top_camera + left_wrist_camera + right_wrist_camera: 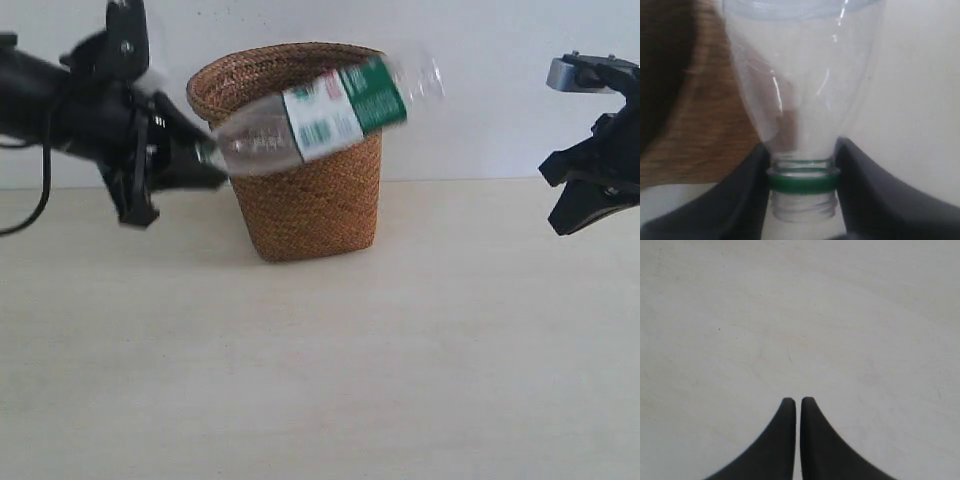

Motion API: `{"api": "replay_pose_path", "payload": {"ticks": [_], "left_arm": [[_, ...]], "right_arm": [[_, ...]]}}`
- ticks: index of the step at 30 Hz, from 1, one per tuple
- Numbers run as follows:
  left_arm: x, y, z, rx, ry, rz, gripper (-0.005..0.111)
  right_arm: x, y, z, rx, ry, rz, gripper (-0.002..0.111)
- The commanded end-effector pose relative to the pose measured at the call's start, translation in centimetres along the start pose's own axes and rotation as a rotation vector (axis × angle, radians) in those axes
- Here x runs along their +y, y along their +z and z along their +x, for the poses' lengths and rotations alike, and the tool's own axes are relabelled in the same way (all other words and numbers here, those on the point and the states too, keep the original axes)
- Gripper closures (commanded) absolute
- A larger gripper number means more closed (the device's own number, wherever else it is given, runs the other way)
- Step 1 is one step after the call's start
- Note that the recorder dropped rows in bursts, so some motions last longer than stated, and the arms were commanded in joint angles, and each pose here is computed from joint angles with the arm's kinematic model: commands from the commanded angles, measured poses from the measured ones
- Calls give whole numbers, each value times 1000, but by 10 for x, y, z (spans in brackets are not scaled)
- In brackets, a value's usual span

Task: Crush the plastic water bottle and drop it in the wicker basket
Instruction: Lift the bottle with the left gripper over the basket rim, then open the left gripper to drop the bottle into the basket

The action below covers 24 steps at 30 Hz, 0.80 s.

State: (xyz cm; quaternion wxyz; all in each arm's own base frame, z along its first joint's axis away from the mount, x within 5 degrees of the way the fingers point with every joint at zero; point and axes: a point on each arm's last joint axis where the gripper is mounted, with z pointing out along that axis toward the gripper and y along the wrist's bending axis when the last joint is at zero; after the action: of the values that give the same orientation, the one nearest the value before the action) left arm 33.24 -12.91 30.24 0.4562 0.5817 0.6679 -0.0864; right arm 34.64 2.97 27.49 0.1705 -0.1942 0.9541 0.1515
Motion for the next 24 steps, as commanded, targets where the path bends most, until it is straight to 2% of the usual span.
{"api": "replay_pose_path", "payload": {"ticks": [1,2,4,5,7,9,12,15,18,19,22,24], "left_arm": [[42,0,-17,-48,-41,-259,74],[48,6,-15,-44,-40,-267,59],[61,16,-15,-56,-77,-301,22],[66,18,-16,-69,-106,-320,12],[69,23,-17,-79,-116,-316,-1],[70,24,-16,-77,-112,-318,-2],[71,17,-20,-87,-111,-327,3],[71,5,-29,-108,-115,-346,17],[69,-9,-37,-107,-138,-353,46],[67,-13,-37,-91,-170,-343,59],[61,-20,-32,21,-166,-293,103],[55,-24,-29,92,-175,-252,101]], "right_arm": [[3,-3,-2,-31,-9,-16,108],[3,-3,-2,-32,-8,-18,108],[4,-3,-2,-33,-3,-27,108],[4,-3,-2,-34,-5,-28,108],[5,-3,-2,-34,-4,-36,108],[6,-3,-3,-39,2,-44,108],[7,-3,-3,-48,-13,-56,108],[8,-4,-4,-57,-6,-70,108],[8,-4,-6,-80,-35,-69,108],[7,-4,-6,-81,-43,-58,108],[0,-6,-4,-46,-72,29,108],[-8,-10,-1,-3,-32,122,108]]}}
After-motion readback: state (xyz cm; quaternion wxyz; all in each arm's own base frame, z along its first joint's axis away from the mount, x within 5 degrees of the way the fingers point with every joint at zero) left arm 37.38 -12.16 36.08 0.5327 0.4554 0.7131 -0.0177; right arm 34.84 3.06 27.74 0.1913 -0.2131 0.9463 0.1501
